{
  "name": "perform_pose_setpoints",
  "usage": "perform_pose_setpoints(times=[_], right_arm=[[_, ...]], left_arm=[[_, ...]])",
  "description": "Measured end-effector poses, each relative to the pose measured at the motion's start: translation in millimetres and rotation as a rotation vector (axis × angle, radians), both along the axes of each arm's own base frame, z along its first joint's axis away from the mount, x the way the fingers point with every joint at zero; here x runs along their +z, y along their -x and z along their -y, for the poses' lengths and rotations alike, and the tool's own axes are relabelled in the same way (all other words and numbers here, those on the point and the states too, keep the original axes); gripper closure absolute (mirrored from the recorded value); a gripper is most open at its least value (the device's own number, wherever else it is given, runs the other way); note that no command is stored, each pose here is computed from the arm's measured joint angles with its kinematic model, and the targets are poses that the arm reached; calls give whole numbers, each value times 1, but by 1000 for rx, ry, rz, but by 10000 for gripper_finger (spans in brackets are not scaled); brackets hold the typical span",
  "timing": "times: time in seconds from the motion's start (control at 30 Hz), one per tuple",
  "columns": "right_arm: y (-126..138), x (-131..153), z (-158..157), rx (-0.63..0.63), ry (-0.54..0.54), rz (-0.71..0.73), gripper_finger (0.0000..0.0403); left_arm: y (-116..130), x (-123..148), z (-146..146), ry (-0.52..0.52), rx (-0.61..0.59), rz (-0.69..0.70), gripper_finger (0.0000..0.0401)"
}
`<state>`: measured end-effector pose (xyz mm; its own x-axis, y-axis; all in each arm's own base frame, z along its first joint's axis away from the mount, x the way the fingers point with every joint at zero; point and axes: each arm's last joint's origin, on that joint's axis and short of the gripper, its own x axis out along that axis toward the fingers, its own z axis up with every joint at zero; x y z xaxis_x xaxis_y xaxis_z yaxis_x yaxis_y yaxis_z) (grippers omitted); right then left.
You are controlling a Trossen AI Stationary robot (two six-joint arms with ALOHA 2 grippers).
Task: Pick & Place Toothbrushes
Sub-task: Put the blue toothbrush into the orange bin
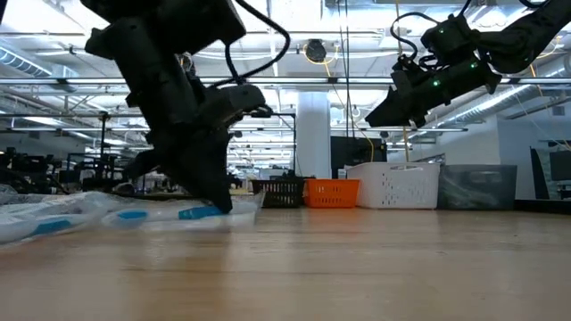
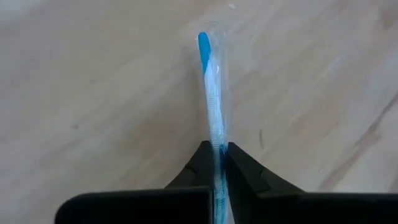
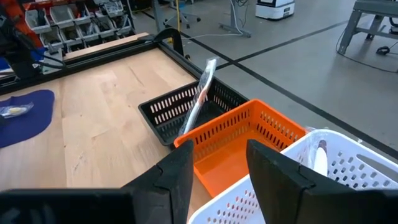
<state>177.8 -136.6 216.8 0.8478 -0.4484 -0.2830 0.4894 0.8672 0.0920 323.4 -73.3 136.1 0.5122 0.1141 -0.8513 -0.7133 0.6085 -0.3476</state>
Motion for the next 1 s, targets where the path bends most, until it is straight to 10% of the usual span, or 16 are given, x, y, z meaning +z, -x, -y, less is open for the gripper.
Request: perform_pose_setpoints(times=[0.67,1.0], right_arm=[[-16,11,-28,511,-120,168,264],[-26,17,-48,659,-92,210,264]], left_arm=[[-69,111,-18,-580,-187,323,397],[-81,133,-40,-665,-182,406,395]])
